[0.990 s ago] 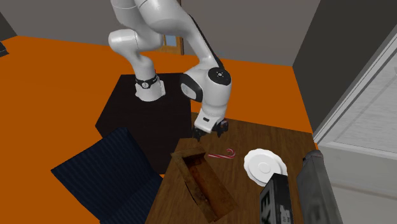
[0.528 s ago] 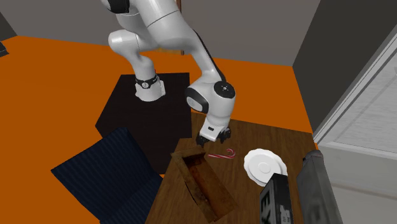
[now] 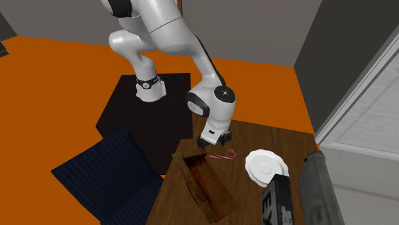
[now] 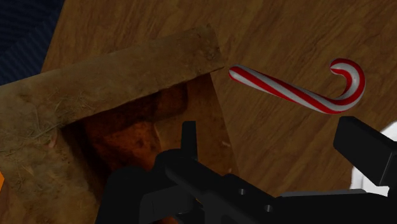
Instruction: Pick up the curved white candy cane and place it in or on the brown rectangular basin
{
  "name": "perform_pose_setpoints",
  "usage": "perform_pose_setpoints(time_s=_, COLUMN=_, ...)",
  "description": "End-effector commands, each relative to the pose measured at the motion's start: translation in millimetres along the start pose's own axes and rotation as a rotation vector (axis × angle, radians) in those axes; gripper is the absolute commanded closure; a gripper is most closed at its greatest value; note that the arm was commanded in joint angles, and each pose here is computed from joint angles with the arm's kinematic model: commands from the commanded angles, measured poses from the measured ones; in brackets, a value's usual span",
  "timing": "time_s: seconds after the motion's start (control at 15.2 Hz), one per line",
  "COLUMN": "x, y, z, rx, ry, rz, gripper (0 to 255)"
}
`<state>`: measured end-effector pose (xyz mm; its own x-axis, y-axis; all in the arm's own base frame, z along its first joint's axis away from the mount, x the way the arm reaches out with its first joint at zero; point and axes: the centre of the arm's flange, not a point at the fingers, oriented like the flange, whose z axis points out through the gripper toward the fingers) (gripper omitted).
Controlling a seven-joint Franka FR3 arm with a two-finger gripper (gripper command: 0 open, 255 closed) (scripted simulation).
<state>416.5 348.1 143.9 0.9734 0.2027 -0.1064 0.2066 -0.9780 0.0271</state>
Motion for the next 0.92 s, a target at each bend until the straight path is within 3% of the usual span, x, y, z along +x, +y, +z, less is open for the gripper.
perform_pose_setpoints(time_s=0.0, x=0.0, y=0.0, z=0.1, rx=0.0, ry=0.0, rz=0.0, gripper=0)
perform_pose_setpoints(time_s=0.07, x=0.0, y=0.0, z=0.1, rx=0.0, ry=0.0, rz=0.0, gripper=0)
perform_pose_setpoints(time_s=0.13, x=0.0, y=0.0, z=0.1, rx=0.0, ry=0.0, rz=0.0, gripper=255)
perform_pose_setpoints(time_s=0.73, x=0.0, y=0.0, z=0.1, rx=0.0, ry=0.0, rz=0.0, gripper=255)
perform_pose_setpoints(time_s=0.79, x=0.0, y=0.0, z=0.1, rx=0.0, ry=0.0, rz=0.0, gripper=0)
perform_pose_setpoints(time_s=0.86, x=-2.6, y=-8.0, z=7.8, rx=0.016, ry=0.005, rz=0.006, gripper=0)
